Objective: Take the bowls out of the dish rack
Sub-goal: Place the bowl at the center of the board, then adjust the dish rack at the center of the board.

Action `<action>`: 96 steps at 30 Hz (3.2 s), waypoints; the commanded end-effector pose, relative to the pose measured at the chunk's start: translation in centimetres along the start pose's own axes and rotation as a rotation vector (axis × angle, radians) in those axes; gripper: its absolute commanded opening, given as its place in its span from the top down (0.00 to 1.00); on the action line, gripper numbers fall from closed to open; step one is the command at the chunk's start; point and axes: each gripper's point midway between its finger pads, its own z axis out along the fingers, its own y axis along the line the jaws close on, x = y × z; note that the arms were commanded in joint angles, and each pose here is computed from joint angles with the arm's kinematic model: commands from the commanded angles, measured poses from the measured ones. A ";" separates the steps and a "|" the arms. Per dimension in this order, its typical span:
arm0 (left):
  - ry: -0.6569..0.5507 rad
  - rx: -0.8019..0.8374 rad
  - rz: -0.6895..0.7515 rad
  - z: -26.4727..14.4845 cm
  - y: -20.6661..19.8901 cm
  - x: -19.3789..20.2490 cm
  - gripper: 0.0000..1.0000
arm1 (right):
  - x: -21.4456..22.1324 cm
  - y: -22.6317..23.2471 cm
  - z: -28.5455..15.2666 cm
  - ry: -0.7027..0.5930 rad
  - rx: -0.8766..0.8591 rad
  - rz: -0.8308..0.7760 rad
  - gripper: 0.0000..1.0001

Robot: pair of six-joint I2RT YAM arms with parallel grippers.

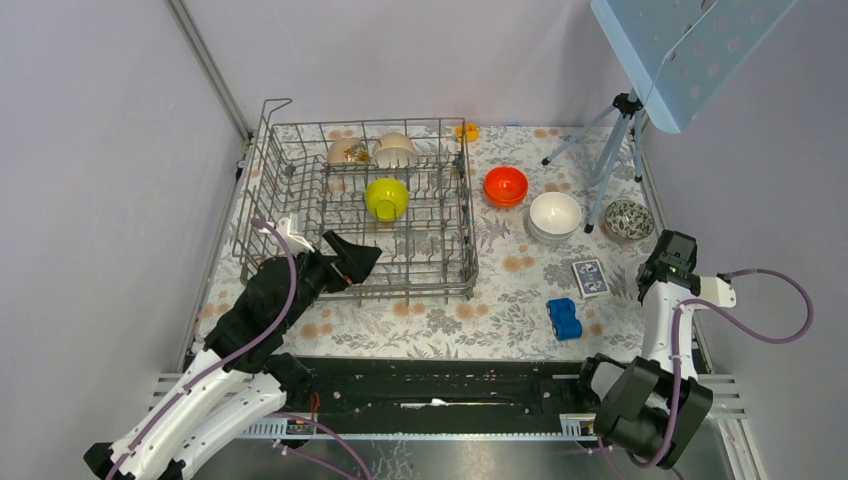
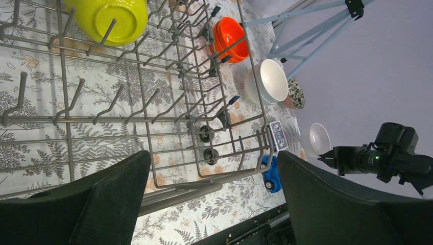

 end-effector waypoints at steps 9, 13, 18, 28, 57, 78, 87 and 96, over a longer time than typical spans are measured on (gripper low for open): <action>0.073 -0.129 0.029 0.4 3.2 2.2 0.01 | -0.6 3.0 2.4 0.020 -0.065 0.140 1.00; 0.095 -0.140 0.040 0.7 3.4 2.6 0.01 | -0.5 3.1 3.0 0.029 -0.053 0.140 1.00; 0.102 -0.135 0.036 1.0 3.5 3.0 0.01 | 0.1 3.4 3.6 0.054 -0.047 0.129 1.00; 0.104 -0.159 0.042 1.3 4.0 3.1 0.01 | 1.0 3.5 4.5 0.090 -0.028 0.099 1.00; 0.120 -0.161 0.063 1.2 4.0 3.2 0.01 | 0.0 5.9 -0.7 0.178 -0.183 0.045 0.13; -0.039 -0.158 0.211 -1.3 1.9 -2.8 0.01 | 13.5 8.1 -25.0 0.456 -1.253 -0.729 0.01; -0.048 -0.151 0.286 -2.1 0.8 -4.4 0.01 | 21.7 6.9 -30.0 0.417 -1.411 -1.018 0.00; -0.051 -0.118 0.278 -3.6 -0.7 -5.5 0.01 | 21.1 12.2 -31.7 0.238 -1.449 -0.889 0.00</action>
